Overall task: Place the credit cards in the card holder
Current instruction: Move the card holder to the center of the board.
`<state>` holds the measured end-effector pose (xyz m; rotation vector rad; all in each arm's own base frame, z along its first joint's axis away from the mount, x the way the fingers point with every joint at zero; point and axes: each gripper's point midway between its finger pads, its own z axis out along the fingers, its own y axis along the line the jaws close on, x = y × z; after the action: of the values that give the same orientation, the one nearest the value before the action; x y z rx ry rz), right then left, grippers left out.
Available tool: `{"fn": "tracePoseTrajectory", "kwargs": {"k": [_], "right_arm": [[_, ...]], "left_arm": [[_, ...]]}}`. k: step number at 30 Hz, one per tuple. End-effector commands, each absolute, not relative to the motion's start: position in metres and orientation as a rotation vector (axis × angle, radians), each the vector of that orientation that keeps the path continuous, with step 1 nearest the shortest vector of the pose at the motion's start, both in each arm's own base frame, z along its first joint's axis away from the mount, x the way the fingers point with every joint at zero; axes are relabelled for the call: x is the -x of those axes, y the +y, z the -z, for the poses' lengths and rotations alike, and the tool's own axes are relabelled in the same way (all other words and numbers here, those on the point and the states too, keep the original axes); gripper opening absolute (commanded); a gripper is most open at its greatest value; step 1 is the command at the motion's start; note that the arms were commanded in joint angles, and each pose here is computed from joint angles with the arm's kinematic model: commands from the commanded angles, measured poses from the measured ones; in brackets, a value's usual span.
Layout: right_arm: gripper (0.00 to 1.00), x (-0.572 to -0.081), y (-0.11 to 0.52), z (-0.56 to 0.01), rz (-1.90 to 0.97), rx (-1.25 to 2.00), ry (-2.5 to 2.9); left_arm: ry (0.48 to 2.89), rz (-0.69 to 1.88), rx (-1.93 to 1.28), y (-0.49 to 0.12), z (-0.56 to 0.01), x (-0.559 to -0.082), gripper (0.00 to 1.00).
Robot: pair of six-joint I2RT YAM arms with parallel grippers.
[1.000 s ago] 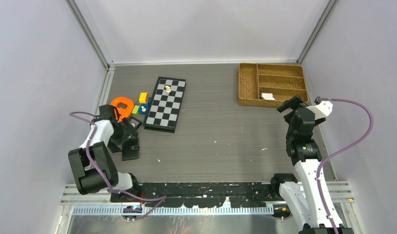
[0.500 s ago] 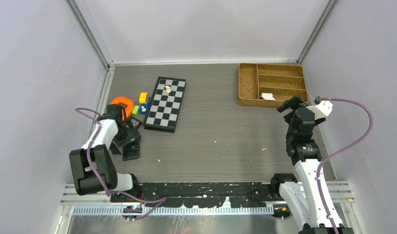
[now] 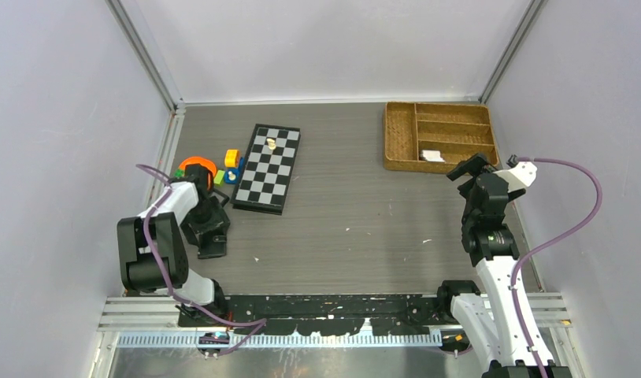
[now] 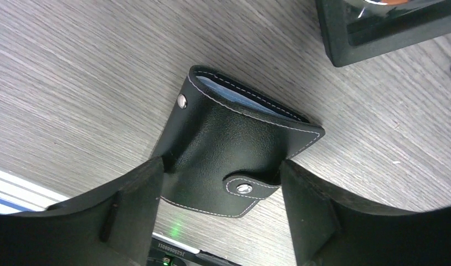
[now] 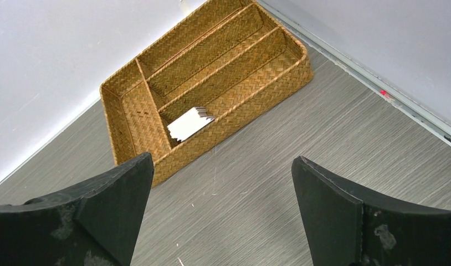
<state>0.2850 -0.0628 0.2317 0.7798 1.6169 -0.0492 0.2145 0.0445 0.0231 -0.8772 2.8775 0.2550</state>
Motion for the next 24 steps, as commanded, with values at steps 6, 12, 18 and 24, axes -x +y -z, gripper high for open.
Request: {"fn": "tracePoseTrajectory", "kwargs": {"k": [6, 12, 18, 24], "right_arm": [[1.00, -0.293, -0.060, -0.252, 0.011, -0.764, 1.564], [0.99, -0.296, -0.054, -0.248, -0.015, -0.748, 1.596], [0.99, -0.301, -0.046, -0.240, -0.056, -0.733, 1.637], [0.99, -0.307, -0.035, -0.234, -0.103, -0.702, 1.686]], "left_arm": [[2.921, -0.143, 0.745, 0.016, -0.023, -0.221, 0.50], [2.945, -0.021, 0.602, -0.013, -0.032, -0.220, 0.29], [2.999, 0.036, 0.446, -0.040, -0.026, -0.216, 0.15], [3.053, 0.204, 0.217, -0.087, -0.028, -0.207, 0.07]]}}
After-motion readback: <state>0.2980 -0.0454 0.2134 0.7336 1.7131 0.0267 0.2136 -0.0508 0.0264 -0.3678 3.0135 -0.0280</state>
